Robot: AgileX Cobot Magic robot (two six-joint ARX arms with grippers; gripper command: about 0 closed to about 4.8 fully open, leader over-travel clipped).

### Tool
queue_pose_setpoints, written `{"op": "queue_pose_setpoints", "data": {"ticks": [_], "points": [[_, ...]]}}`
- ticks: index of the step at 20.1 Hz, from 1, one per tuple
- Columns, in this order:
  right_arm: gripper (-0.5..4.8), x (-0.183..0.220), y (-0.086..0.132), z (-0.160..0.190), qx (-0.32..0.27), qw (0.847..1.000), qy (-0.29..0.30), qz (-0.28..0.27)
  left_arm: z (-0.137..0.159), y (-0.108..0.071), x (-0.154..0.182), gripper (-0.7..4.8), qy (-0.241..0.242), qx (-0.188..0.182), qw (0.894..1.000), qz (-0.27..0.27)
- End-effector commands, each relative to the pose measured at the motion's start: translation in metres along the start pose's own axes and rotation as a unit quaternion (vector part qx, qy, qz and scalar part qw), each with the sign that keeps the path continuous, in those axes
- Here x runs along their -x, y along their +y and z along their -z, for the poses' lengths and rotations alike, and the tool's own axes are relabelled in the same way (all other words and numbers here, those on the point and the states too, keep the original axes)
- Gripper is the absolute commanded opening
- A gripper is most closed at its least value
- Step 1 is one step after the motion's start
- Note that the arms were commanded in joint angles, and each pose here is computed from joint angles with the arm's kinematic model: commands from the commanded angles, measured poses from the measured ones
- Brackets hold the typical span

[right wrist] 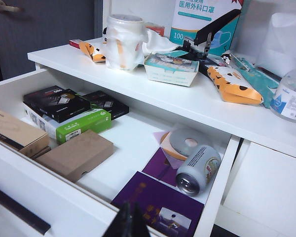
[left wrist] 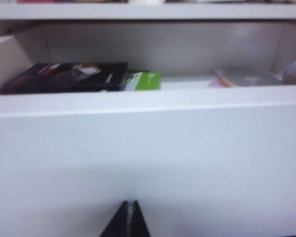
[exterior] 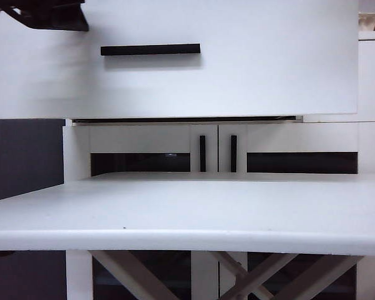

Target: Pick up a can of beer from the white table, open the left drawer, place the beer inside the drawer, and finally close the drawer.

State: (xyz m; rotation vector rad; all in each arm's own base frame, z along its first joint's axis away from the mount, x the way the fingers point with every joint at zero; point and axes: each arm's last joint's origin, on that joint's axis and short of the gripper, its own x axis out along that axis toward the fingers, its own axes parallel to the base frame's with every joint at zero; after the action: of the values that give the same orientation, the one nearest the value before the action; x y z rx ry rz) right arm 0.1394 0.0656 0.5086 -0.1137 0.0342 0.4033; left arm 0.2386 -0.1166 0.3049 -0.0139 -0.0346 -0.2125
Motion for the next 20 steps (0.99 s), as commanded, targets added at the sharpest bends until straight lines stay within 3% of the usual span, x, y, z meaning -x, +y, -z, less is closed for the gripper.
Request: {"op": "queue_pose_setpoints", "data": {"ticks": [1, 10, 15, 20], "points": [[-0.05, 0.003, 0.000, -0.002, -0.002, 1.000, -0.008, -0.002, 0.001, -0.001, -0.008, -0.06, -0.017, 0.004, 1.000, 0.009], [-0.05, 0.003, 0.002, 0.008, -0.001, 0.999, 0.042, -0.034, 0.006, 0.030, -0.023, -0.06, -0.024, 0.009, 0.999, -0.019], [-0.05, 0.003, 0.004, 0.014, -0.001, 0.996, 0.071, -0.052, 0.003, 0.030, -0.027, -0.06, -0.026, 0.009, 0.999, -0.019], [-0.05, 0.004, 0.005, 0.014, -0.003, 0.995, 0.072, -0.069, -0.007, 0.025, -0.057, -0.06, -0.028, 0.007, 1.000, -0.001]]}}
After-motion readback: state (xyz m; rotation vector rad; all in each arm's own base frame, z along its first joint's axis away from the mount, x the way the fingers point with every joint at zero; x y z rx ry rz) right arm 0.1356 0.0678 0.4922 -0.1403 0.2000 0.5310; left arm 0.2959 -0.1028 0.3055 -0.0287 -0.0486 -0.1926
